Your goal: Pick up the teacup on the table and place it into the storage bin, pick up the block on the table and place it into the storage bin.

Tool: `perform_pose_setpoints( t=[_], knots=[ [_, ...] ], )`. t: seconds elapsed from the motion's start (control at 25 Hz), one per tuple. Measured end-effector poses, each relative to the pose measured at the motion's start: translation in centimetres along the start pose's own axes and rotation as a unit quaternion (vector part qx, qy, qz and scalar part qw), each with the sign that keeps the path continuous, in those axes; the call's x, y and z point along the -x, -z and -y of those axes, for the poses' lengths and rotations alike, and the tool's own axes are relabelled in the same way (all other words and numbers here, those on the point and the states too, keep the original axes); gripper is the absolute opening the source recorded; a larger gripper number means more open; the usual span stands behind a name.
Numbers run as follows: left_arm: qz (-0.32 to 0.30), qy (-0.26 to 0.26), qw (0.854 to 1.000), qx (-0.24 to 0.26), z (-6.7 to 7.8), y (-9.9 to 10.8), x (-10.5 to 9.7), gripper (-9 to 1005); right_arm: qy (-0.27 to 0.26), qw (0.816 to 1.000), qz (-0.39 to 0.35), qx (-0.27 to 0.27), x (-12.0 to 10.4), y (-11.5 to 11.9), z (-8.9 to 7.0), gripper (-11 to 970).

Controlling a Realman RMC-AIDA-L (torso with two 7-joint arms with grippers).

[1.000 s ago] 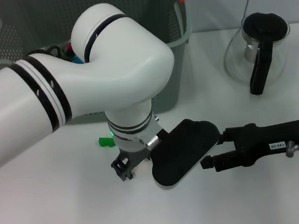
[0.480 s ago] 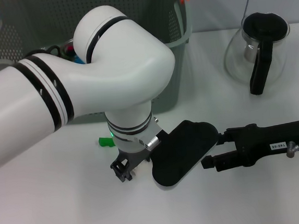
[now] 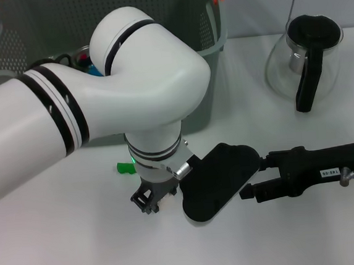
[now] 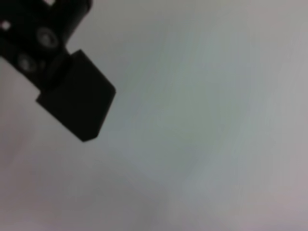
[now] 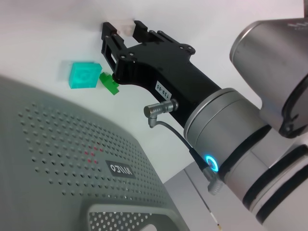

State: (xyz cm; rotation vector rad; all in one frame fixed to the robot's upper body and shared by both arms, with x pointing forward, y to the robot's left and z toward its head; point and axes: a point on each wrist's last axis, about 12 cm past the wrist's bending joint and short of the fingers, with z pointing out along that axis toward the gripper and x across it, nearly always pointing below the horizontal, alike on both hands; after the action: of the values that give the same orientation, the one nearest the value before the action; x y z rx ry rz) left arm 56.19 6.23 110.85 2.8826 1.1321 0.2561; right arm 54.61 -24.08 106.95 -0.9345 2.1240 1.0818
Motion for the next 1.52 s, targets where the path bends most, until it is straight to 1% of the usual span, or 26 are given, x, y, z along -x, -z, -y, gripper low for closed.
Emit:
perform_pose_setpoints(
  t=[0.08,0.12,0.16,0.28,0.36,0.4,0.48,0.52,0.56,0.64,0.68,0.72,0.76,0.8,0.84,0.88,1.0,1.04,1.08,1.16,1.2,1.28,1.4,1.48,1.52],
  knots=[
    [0.003,0.009,1.0,-0.001,0.0,0.4,0.2,445,0.0,1.0,0.0,0.0,0.0,0.0,0.0,944],
    [0.006,0.014,1.0,-0.001,-0.1,0.7,0.2,421,0.0,1.0,0.0,0.0,0.0,0.0,0.0,944],
    [0.015,0.027,0.999,-0.005,0.0,1.3,0.1,397,0.0,1.0,0.0,0.0,0.0,0.0,0.0,944],
    [0.066,0.076,0.995,-0.017,0.5,3.6,-0.6,397,0.003,1.0,-0.001,-0.002,0.1,0.1,0.1,945],
    [0.117,0.118,0.986,-0.021,1.1,5.4,-1.6,396,0.007,1.0,-0.001,-0.003,0.3,0.3,0.1,945],
    [0.15,0.146,0.978,-0.02,1.6,6.2,-2.3,396,0.009,1.0,-0.002,-0.002,0.3,0.4,0.1,945],
    [0.218,0.202,0.955,-0.012,2.6,7.7,-4.1,400,0.011,1.0,-0.005,0.001,0.4,0.6,0.1,945],
    [0.26,0.234,0.937,-0.006,3.4,8.4,-5.2,402,0.012,1.0,-0.006,0.002,0.4,0.7,0.2,945],
    [0.304,0.269,0.914,0.006,4.1,9.2,-6.5,403,0.012,1.0,-0.006,0.002,0.4,0.8,0.2,945],
    [0.389,0.339,0.856,0.033,5.9,10.5,-9.2,407,0.011,1.0,-0.006,0.003,0.4,1.1,0.2,945],
    [0.418,0.369,0.828,0.05,6.7,10.9,-10.4,409,0.01,1.0,-0.006,0.003,0.4,1.2,0.2,945],
    [0.454,0.412,0.787,0.074,7.7,11.6,-12.2,411,0.008,1.0,-0.006,0.003,0.3,1.3,0.2,945],
    [0.473,0.436,0.76,0.092,8.3,12.0,-13.3,413,0.007,1.0,-0.007,0.003,0.3,1.3,0.3,945],
    [0.492,0.471,0.721,0.122,9.1,12.6,-15.0,415,0.007,1.0,-0.007,0.003,0.2,1.4,0.3,945],
    [0.497,0.487,0.704,0.137,9.3,12.8,-15.8,416,0.007,1.0,-0.007,0.003,0.2,1.4,0.3,945],
    [0.502,0.517,0.673,0.167,9.6,13.3,-17.4,418,0.007,1.0,-0.007,0.002,0.2,1.4,0.3,945],
    [0.47,0.586,0.617,0.234,8.8,13.5,-20.5,424,0.009,1.0,-0.008,0.002,0.1,1.3,0.2,945],
    [0.451,0.612,0.596,0.26,8.3,13.3,-21.6,426,0.009,1.0,-0.008,0.002,0.1,1.2,0.2,945],
    [0.435,0.631,0.579,0.28,7.9,12.9,-22.4,427,0.01,1.0,-0.008,0.002,0.2,1.2,0.2,945],
    [0.412,0.659,0.549,0.308,7.2,12.2,-23.6,431,0.012,1.0,-0.009,0.003,0.3,1.1,0.2,945],
    [0.404,0.67,0.536,0.318,6.9,11.9,-24.0,433,0.012,1.0,-0.009,0.003,0.3,1.0,0.2,945],
    [0.397,0.68,0.524,0.325,6.4,11.6,-24.3,437,0.013,1.0,-0.01,0.005,0.4,1.0,0.2,945],
    [0.397,0.679,0.521,0.332,6.2,11.7,-24.1,442,0.014,1.0,-0.01,0.007,0.4,1.0,0.1,944],
    [0.398,0.677,0.522,0.333,6.4,12.0,-23.9,446,0.014,1.0,-0.01,0.007,0.4,1.0,0.1,944],
    [0.399,0.676,0.523,0.332,6.6,12.2,-23.8,546,0.014,1.0,-0.01,0.007,0.4,1.0,0.1,944]
  ],
)
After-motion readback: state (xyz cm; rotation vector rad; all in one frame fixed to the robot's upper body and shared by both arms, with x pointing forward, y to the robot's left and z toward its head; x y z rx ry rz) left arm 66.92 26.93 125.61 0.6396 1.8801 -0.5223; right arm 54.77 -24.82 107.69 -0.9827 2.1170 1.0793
